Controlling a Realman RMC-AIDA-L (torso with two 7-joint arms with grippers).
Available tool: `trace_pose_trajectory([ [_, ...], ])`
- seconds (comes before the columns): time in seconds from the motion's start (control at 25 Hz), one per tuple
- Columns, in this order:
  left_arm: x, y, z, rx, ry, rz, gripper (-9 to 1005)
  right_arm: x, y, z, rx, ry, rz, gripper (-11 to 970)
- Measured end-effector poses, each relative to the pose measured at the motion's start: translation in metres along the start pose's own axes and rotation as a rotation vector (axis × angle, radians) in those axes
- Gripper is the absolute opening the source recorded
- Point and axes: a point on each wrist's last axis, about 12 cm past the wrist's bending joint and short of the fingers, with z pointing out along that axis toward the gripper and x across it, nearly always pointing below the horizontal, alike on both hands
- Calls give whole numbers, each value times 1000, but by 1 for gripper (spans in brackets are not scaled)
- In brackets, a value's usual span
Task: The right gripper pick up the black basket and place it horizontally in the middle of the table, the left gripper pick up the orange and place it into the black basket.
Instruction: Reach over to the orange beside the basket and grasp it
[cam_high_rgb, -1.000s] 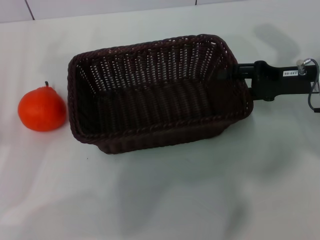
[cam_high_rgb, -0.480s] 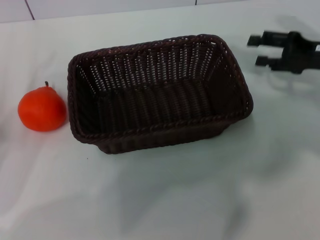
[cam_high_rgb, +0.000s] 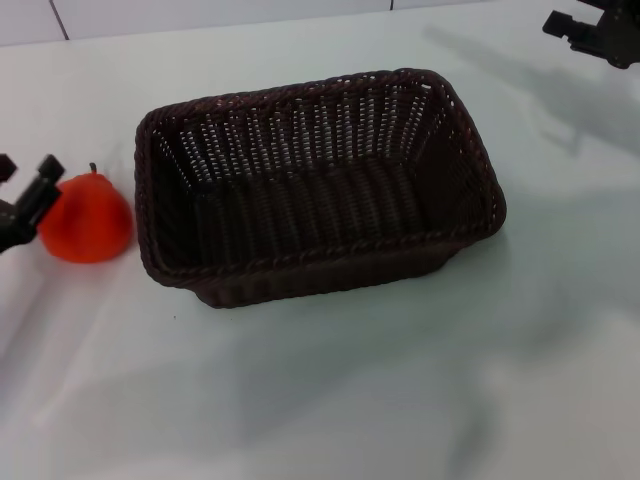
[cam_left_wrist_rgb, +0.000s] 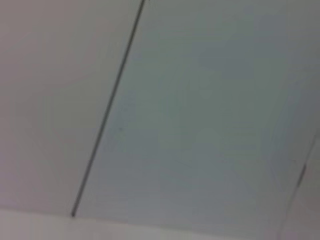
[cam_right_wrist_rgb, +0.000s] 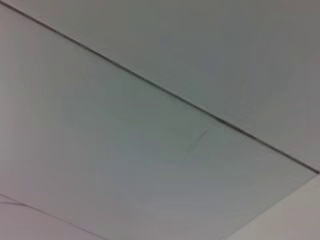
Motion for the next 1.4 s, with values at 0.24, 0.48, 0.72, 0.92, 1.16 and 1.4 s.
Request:
trace_pose_trajectory([
  [0.24, 3, 0, 7, 11, 63, -1, 691, 0, 0, 7, -5, 18, -24, 807],
  [0.48, 7, 3, 10, 22, 141, 3, 683, 2, 0, 8, -16, 39, -26, 807],
  [0.72, 10, 5, 11, 11, 181, 19, 667, 5, -1, 11, -18, 46, -43, 806],
  [0.92, 10, 6, 11, 10, 182, 35, 538, 7, -2, 14, -26, 52, -52, 807],
  [1.16, 9, 5, 11, 12, 176, 39, 277, 7, -3, 17, -24, 53, -60, 807],
  [1.4, 8, 4, 10, 17, 172, 39, 228, 7, -2, 18, -29, 61, -63, 807],
])
